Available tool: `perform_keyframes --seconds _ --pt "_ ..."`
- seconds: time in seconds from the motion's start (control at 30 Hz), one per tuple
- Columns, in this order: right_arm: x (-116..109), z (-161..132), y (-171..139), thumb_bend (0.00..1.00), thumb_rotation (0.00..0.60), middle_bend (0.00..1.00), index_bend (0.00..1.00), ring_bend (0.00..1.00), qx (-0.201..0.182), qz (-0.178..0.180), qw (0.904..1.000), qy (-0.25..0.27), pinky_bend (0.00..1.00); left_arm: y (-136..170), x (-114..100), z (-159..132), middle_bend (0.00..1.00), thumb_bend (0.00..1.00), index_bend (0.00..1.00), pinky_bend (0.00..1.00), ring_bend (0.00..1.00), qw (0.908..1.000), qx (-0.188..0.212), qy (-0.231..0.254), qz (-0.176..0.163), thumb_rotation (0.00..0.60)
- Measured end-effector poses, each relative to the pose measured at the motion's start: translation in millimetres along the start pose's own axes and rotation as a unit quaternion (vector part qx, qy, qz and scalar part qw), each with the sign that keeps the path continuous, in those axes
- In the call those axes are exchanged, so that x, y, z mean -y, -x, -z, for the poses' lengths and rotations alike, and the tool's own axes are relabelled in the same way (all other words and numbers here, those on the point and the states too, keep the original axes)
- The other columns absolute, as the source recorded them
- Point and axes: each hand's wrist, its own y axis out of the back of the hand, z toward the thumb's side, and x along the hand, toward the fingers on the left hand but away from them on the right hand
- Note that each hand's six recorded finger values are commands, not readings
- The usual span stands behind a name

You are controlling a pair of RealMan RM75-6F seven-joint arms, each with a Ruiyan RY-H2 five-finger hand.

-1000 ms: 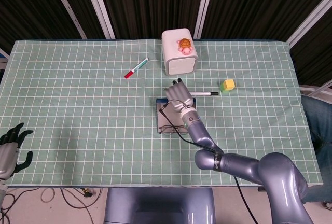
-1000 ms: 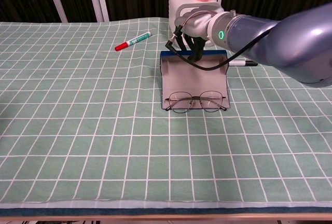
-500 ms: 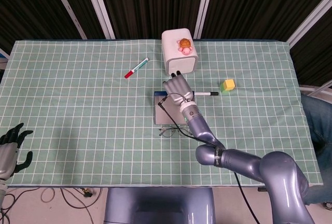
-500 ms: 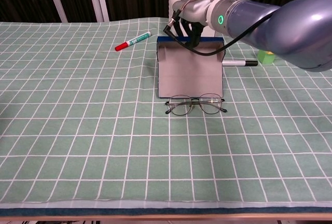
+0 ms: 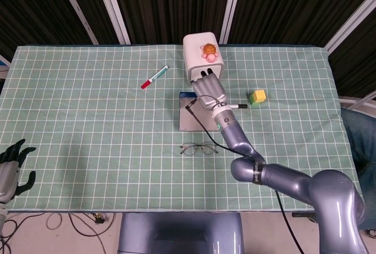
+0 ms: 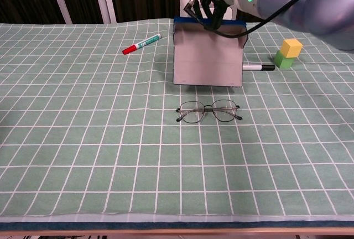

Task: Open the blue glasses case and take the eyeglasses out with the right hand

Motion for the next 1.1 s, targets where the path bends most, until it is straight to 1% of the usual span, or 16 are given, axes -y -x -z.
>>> perform_keyframes --seconds 0.2,0.43,0.57,0.67,0.83,1.1 --pt "-14 29 -7 0.43 0.600 0.54 0.52 0.27 0.018 0.013 0.9996 -0.014 0.23 0 0 0 0.00 0.47 0.19 0.12 0.00 1.0000 -0.001 0.000 0.000 0.600" --pt "-15 67 -26 0.43 0.600 0.54 0.52 0.27 0.030 0.008 0.9984 -0.048 0.23 1 0 -1 0.00 0.47 0.19 0.12 0.00 1.0000 0.001 -0.001 -0.002 0.600" --pt "-6 96 -40 0.43 0.600 0.54 0.52 0.27 0.043 -0.006 0.9970 -0.064 0.23 1 0 -1 0.00 0.47 0.19 0.12 0.00 1.0000 0.001 -0.002 -0.002 0.600" --pt "3 111 -48 0.43 0.600 0.52 0.52 0.27 0.051 -0.016 0.9964 -0.066 0.23 1 1 -1 0.00 0.47 0.19 0.12 0.00 1.0000 0.001 -0.004 -0.003 0.600" --pt "15 130 -55 0.43 0.600 0.52 0.52 0.27 0.061 -0.027 0.9948 -0.077 0.23 1 1 -1 0.00 0.47 0.19 0.12 0.00 1.0000 0.000 -0.008 -0.004 0.600" --pt "44 156 -68 0.43 0.600 0.52 0.52 0.27 0.074 -0.056 0.9922 -0.083 0.23 1 1 1 0.00 0.47 0.19 0.12 0.00 0.9999 -0.006 -0.008 -0.005 0.600"
